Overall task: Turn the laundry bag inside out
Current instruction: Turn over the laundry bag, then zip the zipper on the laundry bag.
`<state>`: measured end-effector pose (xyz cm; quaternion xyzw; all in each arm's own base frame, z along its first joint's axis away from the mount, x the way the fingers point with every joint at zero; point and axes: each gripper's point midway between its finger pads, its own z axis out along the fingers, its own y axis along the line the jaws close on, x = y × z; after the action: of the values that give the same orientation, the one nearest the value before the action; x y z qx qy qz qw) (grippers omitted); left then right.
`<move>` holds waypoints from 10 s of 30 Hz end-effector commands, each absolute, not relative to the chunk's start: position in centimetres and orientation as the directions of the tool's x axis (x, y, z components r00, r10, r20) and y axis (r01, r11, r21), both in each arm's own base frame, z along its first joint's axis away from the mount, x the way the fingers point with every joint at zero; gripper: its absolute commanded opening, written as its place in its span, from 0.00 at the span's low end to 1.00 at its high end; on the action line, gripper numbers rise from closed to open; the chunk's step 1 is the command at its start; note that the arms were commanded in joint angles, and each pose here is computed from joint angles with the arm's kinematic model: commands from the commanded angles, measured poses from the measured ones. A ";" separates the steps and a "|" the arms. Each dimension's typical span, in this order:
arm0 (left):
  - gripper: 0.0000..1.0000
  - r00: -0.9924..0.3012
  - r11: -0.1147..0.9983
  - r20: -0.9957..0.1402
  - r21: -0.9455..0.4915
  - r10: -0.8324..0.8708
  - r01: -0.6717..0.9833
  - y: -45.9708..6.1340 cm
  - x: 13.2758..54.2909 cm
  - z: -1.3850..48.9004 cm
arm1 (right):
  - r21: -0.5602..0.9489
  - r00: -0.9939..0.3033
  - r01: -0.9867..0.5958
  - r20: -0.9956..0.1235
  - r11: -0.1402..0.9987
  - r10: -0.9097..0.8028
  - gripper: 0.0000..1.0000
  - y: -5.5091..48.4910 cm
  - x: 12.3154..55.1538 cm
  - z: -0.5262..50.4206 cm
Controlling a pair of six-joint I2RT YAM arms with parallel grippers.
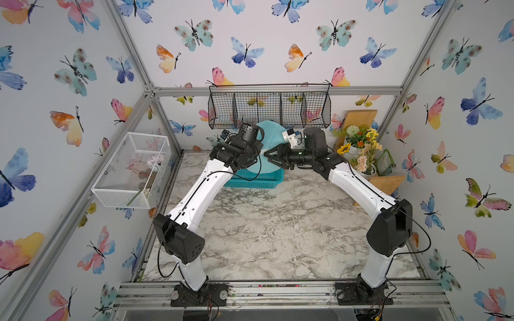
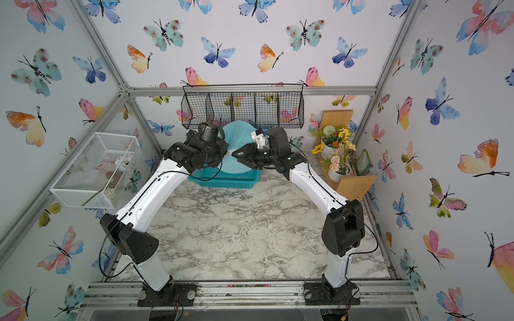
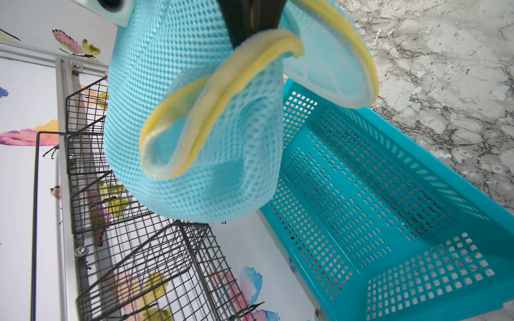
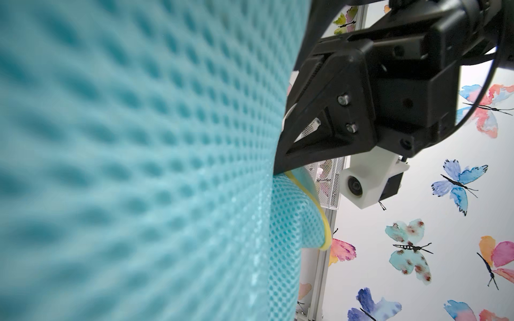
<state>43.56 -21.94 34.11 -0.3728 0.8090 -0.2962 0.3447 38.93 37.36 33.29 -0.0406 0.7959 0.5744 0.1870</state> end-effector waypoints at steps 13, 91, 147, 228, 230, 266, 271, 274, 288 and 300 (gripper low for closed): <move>0.00 -0.530 0.541 -0.305 -0.753 -0.791 -0.375 -22.3 42.4 34.5 | 0.913 -0.899 -0.300 -0.367 0.275 0.238 0.34 36.4 40.9 35.8; 0.00 -0.464 0.652 -0.481 -0.674 -0.744 -0.346 -20.8 42.6 34.2 | 0.987 -0.966 0.159 0.163 -0.035 0.202 0.10 36.6 38.6 34.6; 0.96 -0.266 0.692 -0.953 -0.095 0.145 0.715 -24.7 34.3 34.9 | 0.991 -0.979 -0.128 -0.118 0.048 -0.166 0.02 33.4 33.5 36.8; 0.00 -0.464 0.595 -0.873 -0.454 -0.149 0.663 -27.3 35.5 41.1 | 0.924 -0.925 -0.354 -0.369 0.143 0.093 0.41 31.4 36.7 37.5; 0.00 -0.484 0.579 -0.853 -0.497 -0.193 0.646 -27.3 35.8 41.1 | 0.917 -0.912 -0.379 -0.393 0.124 0.118 0.42 31.4 36.7 38.4; 0.00 -0.578 0.514 -0.782 -0.604 -0.235 0.609 -29.1 35.7 38.3 | 0.926 -0.912 -0.376 -0.363 -0.033 0.189 0.40 33.1 38.6 41.5; 0.00 -0.578 0.521 -0.783 -0.602 -0.232 0.606 -29.0 35.8 37.9 | 0.929 -0.918 -0.367 -0.354 -0.044 0.179 0.39 33.4 38.5 41.5; 0.00 -0.580 0.525 -0.782 -0.601 -0.230 0.602 -29.0 35.9 37.6 | 0.930 -0.921 -0.362 -0.348 -0.058 0.175 0.34 33.5 38.4 41.7; 0.00 -0.558 0.547 -0.805 -0.566 -0.202 0.617 -29.0 36.2 38.3 | 0.944 -0.938 -0.317 -0.327 0.095 0.118 0.32 33.8 38.2 38.5; 0.00 -0.566 0.551 -0.801 -0.566 -0.194 0.613 -29.2 36.5 37.9 | 0.934 -0.935 -0.342 -0.349 0.098 0.062 0.28 35.0 37.6 38.5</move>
<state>36.59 -28.57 36.71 0.1207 0.7725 -0.4468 0.4349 38.19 34.35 37.94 -0.0697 0.7312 0.6604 0.1564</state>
